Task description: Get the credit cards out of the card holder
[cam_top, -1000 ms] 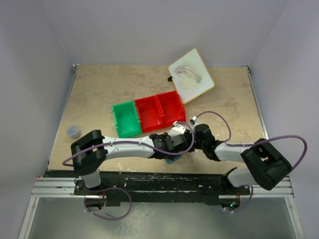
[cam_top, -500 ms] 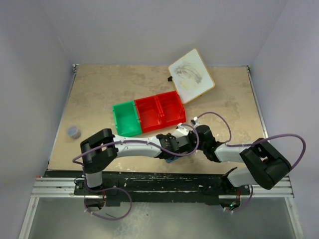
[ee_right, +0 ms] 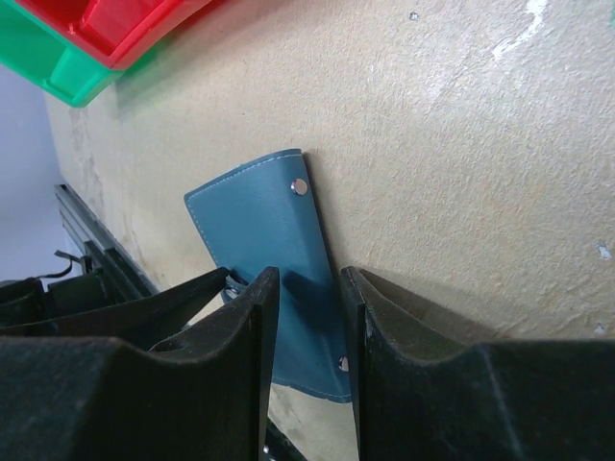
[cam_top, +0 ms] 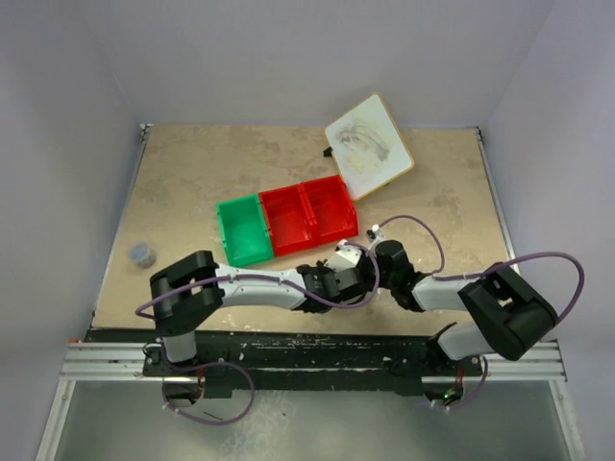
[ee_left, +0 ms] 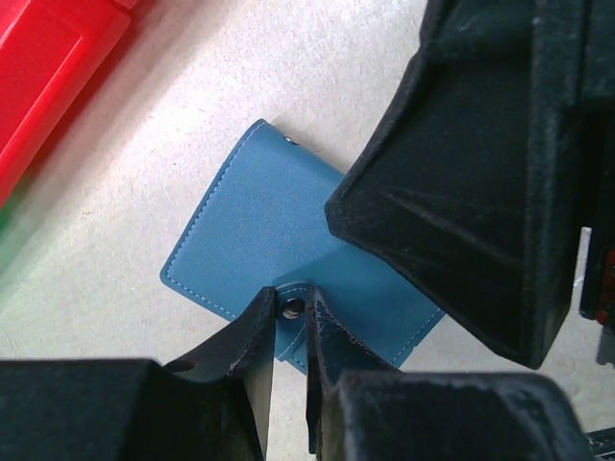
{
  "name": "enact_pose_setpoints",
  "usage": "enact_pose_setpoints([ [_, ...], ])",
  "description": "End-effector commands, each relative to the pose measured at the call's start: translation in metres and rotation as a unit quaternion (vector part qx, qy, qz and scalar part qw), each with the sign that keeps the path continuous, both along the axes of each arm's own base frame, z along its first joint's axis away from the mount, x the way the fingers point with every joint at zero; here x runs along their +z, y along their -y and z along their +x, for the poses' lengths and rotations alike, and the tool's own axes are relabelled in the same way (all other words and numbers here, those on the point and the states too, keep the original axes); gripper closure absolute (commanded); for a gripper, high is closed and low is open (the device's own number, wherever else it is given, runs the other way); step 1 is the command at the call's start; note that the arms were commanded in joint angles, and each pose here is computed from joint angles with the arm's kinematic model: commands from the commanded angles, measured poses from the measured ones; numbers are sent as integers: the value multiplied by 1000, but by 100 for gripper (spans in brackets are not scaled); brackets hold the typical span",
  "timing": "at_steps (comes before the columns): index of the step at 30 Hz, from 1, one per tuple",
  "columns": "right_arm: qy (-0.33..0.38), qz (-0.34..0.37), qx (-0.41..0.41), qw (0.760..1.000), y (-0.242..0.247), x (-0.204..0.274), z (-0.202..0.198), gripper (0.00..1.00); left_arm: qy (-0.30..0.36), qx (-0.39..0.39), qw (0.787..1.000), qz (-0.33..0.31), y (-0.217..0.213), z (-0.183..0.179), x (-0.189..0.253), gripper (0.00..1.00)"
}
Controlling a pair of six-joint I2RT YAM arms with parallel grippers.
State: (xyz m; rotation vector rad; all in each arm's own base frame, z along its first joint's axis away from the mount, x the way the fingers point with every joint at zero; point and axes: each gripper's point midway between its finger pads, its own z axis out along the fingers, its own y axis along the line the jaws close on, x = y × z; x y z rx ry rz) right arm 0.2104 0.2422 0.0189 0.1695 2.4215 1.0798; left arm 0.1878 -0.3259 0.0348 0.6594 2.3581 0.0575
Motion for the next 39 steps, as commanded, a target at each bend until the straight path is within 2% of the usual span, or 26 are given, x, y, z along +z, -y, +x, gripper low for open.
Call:
enact_pose_setpoints([
  [1, -45, -55, 0, 997, 17, -32, -17, 63, 11, 18, 1000, 15, -23, 2, -2, 97],
  [2, -45, -55, 0, 997, 17, -32, -17, 63, 13, 18, 1000, 4, -21, 2, 1, 100],
  [9, -41, -59, 17, 997, 14, -32, -18, 62, 26, 2, 998, -64, -9, 2, 20, 100],
  [14, 2, -32, 83, 996, -1, -17, -24, 56, 23, -19, 995, -96, 1, -1, 28, 100],
  [18, 20, -18, 116, 993, -8, -9, -29, 57, 22, -27, 994, -106, 6, -1, 27, 100],
  [24, -26, -97, 88, 991, 7, -36, -28, 67, 28, -32, 990, -135, 15, 1, 32, 100],
  [26, -39, -104, 72, 991, 11, -43, -29, 79, 32, -32, 987, -153, 16, 1, 35, 100],
  [32, -72, -104, 52, 991, 15, -58, -36, 80, 31, -27, 974, -224, 17, 1, 48, 100],
  [39, -76, -110, 34, 990, 21, -63, -38, 80, 38, -10, 951, -308, 11, 1, 69, 100],
])
